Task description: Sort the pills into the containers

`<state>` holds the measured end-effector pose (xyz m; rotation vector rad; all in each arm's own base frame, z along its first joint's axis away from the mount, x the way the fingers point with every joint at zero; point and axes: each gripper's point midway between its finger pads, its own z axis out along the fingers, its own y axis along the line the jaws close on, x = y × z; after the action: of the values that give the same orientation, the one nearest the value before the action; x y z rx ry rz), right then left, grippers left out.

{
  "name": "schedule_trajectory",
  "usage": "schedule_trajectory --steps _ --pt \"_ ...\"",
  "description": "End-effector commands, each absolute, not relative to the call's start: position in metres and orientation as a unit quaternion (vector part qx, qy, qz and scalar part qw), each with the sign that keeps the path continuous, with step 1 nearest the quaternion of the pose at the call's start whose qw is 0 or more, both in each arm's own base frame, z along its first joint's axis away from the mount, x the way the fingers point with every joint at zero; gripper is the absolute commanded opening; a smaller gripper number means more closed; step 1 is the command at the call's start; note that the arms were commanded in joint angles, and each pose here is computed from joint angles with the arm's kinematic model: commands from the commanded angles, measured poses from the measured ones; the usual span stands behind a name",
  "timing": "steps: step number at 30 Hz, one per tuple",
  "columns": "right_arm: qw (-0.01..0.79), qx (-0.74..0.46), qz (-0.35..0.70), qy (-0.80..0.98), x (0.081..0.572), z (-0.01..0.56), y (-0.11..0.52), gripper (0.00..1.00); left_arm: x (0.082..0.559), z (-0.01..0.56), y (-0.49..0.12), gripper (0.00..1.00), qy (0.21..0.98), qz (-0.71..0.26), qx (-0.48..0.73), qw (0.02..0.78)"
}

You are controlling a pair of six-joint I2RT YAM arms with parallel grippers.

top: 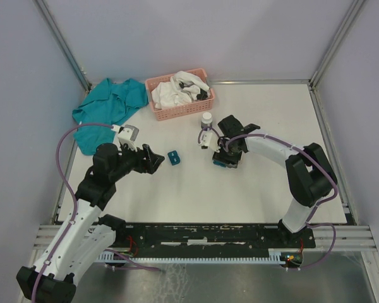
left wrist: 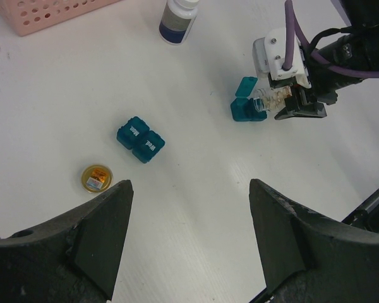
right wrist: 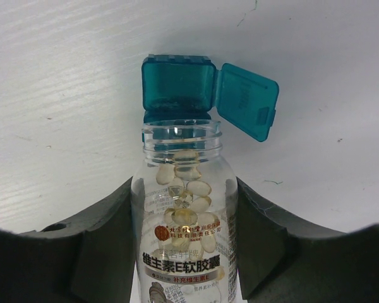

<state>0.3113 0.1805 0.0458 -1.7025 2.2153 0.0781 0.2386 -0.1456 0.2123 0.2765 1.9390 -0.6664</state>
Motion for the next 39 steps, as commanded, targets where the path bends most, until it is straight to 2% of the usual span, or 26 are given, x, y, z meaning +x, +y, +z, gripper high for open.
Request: schedule_trajectory --steps 1,4,7,9,12,15,17,20,22,25,28,31,33,34,36,38,39 --pt "0.187 -0.61 0.055 0.768 0.306 0.061 0.193 0.01 0.242 0.223 -0.146 0.81 0.787 -0.278 0.128 0.535" --pt "0.21 -0.599 -0.007 0.773 0.327 0.063 0.182 0.01 0.241 0.223 -0.146 0.81 0.788 -0.278 0.129 0.534" --pt "0.187 -0.621 0.047 0.76 0.305 0.061 0.194 0.01 0.242 0.224 -0.146 0.81 0.787 -0.278 0.128 0.536" --pt "0.215 -0.598 -0.013 0.772 0.327 0.063 0.183 0.01 0.241 0.224 -0.146 0.81 0.787 -0.279 0.129 0.535" --pt "0.2 -0.605 0.053 0.769 0.311 0.067 0.193 0.01 0.241 0.224 -0.146 0.81 0.786 -0.278 0.128 0.536" --pt "0.221 -0.576 -0.02 0.787 0.335 0.066 0.174 0.01 0.241 0.223 -0.147 0.81 0.788 -0.279 0.129 0.534" --pt "0.201 -0.595 0.059 0.776 0.313 0.068 0.189 0.01 0.242 0.224 -0.146 0.81 0.787 -0.278 0.129 0.535" --pt "0.222 -0.592 -0.016 0.774 0.329 0.066 0.177 0.01 0.242 0.223 -0.146 0.81 0.788 -0.279 0.128 0.533" --pt "0.193 -0.604 0.05 0.771 0.311 0.067 0.19 0.01 0.242 0.223 -0.146 0.81 0.787 -0.279 0.129 0.534" --pt "0.225 -0.604 -0.01 0.765 0.326 0.067 0.182 0.0 0.242 0.223 -0.146 0.81 0.788 -0.278 0.129 0.534" --pt "0.196 -0.614 0.056 0.762 0.306 0.067 0.193 0.01 0.242 0.224 -0.146 0.81 0.787 -0.278 0.129 0.536" --pt "0.224 -0.594 -0.012 0.773 0.33 0.069 0.18 0.01 0.241 0.223 -0.147 0.81 0.787 -0.28 0.129 0.534" --pt "0.196 -0.608 0.055 0.768 0.309 0.068 0.19 0.01 0.242 0.224 -0.146 0.81 0.787 -0.279 0.129 0.535" --pt "0.195 -0.615 0.054 0.762 0.304 0.064 0.193 0.01 0.242 0.224 -0.146 0.81 0.787 -0.279 0.129 0.535" --pt "0.223 -0.588 -0.017 0.777 0.331 0.066 0.179 0.01 0.242 0.223 -0.146 0.81 0.788 -0.279 0.129 0.534" --pt "0.191 -0.598 0.062 0.776 0.31 0.068 0.189 0.01 0.241 0.224 -0.146 0.81 0.787 -0.279 0.129 0.535" --pt "0.194 -0.613 0.059 0.764 0.306 0.066 0.193 0.01 0.242 0.224 -0.146 0.81 0.786 -0.278 0.128 0.537"
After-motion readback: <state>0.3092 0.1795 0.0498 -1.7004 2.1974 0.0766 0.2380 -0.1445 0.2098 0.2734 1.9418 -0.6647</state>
